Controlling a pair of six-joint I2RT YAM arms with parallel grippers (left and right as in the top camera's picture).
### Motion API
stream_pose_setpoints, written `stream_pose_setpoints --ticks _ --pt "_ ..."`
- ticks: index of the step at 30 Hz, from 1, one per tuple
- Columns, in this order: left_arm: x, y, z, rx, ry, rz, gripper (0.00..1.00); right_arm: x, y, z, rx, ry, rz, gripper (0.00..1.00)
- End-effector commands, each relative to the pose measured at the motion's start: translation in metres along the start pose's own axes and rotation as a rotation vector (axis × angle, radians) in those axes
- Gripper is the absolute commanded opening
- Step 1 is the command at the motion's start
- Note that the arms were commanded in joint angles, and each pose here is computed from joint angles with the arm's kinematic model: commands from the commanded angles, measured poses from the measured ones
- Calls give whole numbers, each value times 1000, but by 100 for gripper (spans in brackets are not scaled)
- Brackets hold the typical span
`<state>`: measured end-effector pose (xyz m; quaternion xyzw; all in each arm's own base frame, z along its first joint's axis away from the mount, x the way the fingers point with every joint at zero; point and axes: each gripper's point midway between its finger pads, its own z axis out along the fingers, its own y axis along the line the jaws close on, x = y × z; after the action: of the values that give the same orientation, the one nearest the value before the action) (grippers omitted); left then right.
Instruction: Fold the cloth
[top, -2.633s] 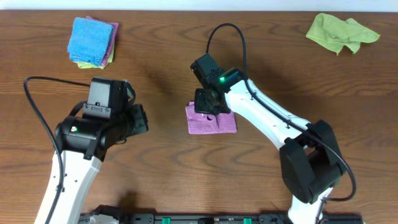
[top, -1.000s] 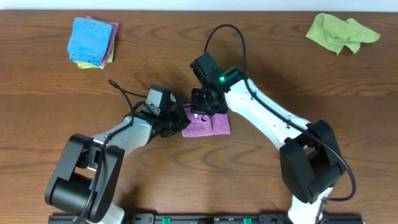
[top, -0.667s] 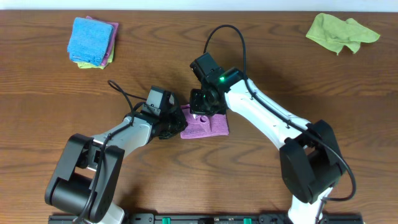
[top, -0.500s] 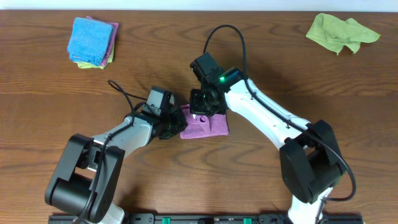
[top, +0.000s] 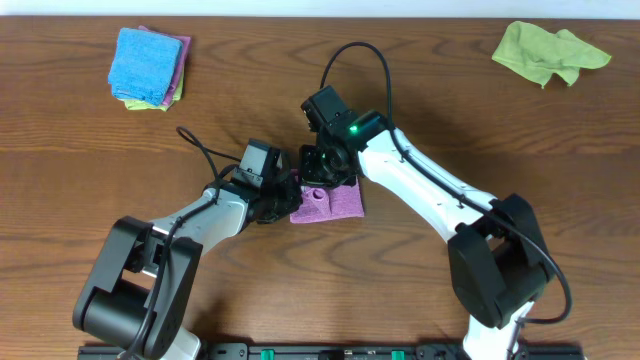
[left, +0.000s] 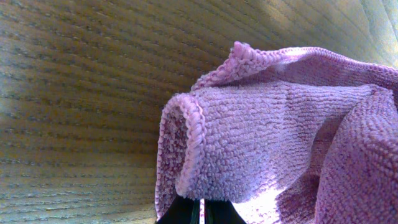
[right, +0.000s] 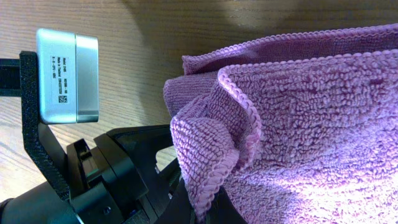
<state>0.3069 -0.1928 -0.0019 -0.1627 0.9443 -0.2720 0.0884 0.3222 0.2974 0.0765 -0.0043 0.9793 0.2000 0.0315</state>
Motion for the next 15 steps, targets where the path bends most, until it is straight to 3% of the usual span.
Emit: stream_pose_setpoints --ticks 1,5,11,15 --pt "1 5 0 -4 17 19 6 -3 14 -14 -38 -26 -35 1" --pt "-18 -15 -29 116 -12 28 6 -4 13 -14 -38 -27 -34 1" --pt "-67 -33 -136 278 -247 21 6 -6 13 -14 -33 -37 -35 2" --pt "-67 -27 -192 322 -339 36 6 -8 13 -14 -32 -49 -37 1"
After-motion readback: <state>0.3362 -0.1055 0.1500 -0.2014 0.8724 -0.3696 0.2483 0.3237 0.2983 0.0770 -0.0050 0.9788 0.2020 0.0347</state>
